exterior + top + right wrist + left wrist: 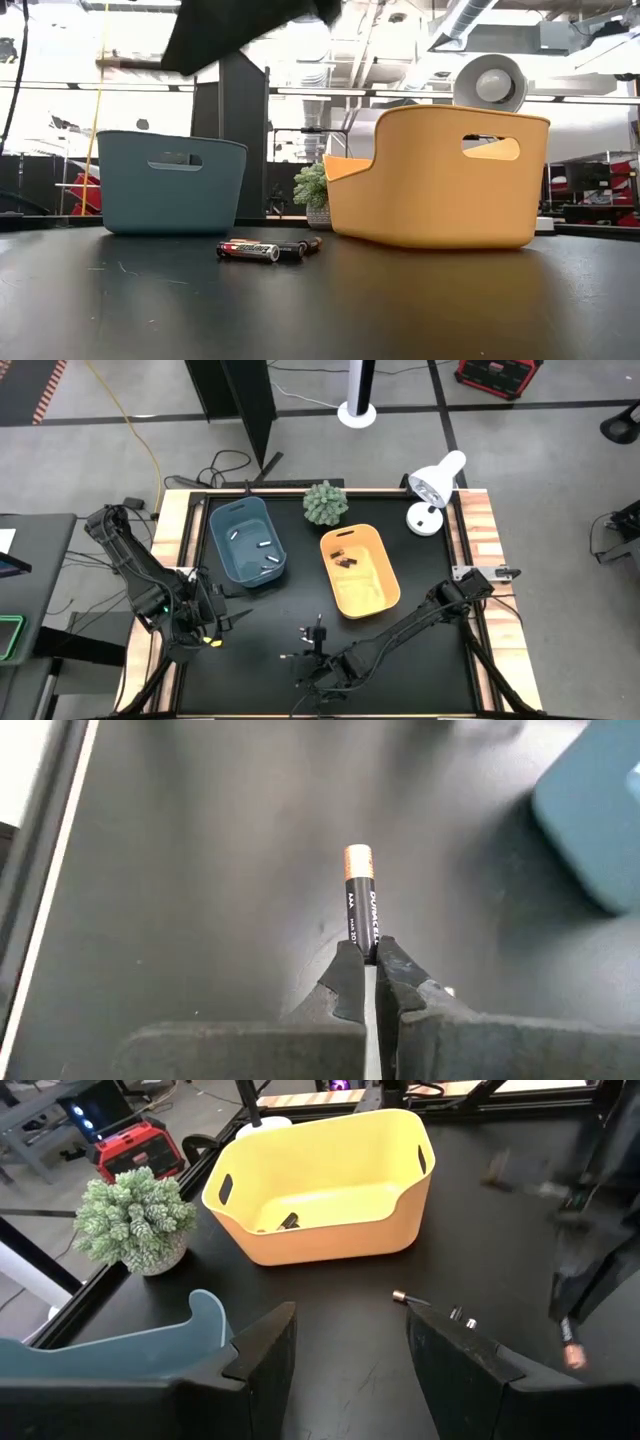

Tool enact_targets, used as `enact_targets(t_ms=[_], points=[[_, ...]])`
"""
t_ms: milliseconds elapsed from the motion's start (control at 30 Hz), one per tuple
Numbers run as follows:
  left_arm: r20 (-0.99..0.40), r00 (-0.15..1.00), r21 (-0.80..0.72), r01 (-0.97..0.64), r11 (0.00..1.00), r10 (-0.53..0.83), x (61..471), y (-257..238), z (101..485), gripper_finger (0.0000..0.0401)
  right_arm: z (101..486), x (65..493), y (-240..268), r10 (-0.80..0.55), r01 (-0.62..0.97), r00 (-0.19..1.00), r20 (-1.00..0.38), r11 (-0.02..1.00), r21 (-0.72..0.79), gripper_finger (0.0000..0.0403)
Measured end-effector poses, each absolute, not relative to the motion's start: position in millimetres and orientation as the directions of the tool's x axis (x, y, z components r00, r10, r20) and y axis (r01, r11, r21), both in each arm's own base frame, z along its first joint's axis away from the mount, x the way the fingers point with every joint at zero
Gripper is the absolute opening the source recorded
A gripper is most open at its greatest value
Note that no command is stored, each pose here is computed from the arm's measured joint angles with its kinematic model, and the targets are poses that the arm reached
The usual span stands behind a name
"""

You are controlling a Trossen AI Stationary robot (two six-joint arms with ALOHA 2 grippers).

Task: Sort batteries
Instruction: Put the black battery into the yellow bin

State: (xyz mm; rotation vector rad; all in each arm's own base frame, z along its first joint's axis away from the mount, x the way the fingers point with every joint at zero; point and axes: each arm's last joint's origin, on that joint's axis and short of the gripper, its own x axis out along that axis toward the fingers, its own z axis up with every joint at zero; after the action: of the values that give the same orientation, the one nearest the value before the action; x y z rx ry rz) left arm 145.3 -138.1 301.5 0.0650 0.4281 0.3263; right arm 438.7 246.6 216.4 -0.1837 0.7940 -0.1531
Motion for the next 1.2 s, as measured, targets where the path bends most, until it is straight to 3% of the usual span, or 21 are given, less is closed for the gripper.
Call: enact_targets(t_ms=[567,1200], points=[[-0.400,0.858,0.126,-0.296,0.947,0.322,145,-138,301,0.0184,288,424,194,-0.478,0.194,0.614,-0.628,0.862,-0.468,0.0007],[-0.406,0.854,0.143,-0.292,0.946,0.325,145,-138,297,0.0184,349,411,119,-0.592,0.311,0.576,-0.564,0.797,-0.518,0.0007]])
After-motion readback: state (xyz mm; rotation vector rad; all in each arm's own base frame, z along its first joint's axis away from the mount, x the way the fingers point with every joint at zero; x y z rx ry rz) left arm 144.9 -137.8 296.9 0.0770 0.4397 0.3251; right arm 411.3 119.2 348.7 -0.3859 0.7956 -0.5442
